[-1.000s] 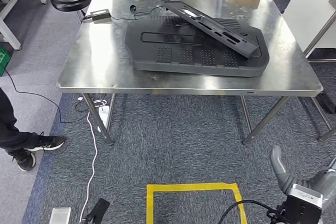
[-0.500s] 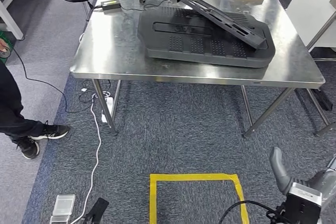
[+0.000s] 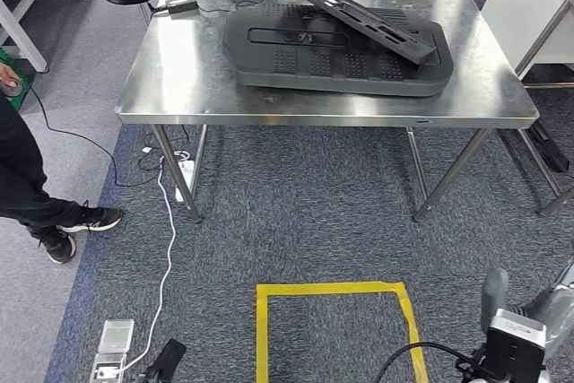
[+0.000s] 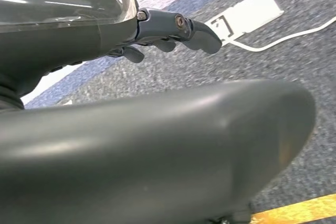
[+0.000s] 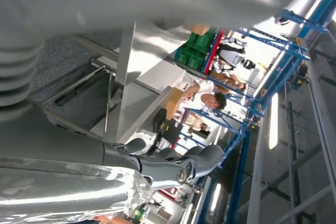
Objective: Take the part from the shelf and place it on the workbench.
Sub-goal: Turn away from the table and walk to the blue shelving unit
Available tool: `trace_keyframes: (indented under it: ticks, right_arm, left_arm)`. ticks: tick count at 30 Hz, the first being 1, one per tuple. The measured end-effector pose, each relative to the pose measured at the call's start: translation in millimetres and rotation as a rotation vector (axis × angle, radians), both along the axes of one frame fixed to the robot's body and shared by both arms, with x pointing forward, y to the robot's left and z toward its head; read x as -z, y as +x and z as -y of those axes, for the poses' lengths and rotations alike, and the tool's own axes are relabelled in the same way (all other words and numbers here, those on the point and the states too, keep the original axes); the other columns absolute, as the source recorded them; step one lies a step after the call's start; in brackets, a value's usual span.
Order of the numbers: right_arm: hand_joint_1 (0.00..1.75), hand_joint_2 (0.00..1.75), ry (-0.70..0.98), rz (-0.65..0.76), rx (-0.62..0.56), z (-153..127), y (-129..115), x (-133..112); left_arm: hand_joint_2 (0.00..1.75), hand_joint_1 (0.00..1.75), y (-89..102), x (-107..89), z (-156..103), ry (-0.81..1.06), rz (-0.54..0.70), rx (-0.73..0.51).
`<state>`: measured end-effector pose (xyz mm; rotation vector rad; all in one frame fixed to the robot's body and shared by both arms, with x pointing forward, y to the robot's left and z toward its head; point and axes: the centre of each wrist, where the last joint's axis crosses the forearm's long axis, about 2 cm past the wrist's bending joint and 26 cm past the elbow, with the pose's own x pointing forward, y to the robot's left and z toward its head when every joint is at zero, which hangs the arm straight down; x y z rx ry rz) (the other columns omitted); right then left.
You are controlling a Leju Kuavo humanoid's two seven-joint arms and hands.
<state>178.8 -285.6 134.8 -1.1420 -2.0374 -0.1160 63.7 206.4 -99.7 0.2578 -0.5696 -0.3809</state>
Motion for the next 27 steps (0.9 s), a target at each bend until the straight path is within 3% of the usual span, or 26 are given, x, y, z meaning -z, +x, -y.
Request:
trace_keyframes:
  ticks: [27]
  right_arm:
    - [0.0, 0.0, -0.012, -0.007, -0.013, 5.4, 1.2, 0.1]
  left_arm:
    - [0.0, 0.0, 1.9, -0.3, 0.2, -0.001, 0.003, -0.002]
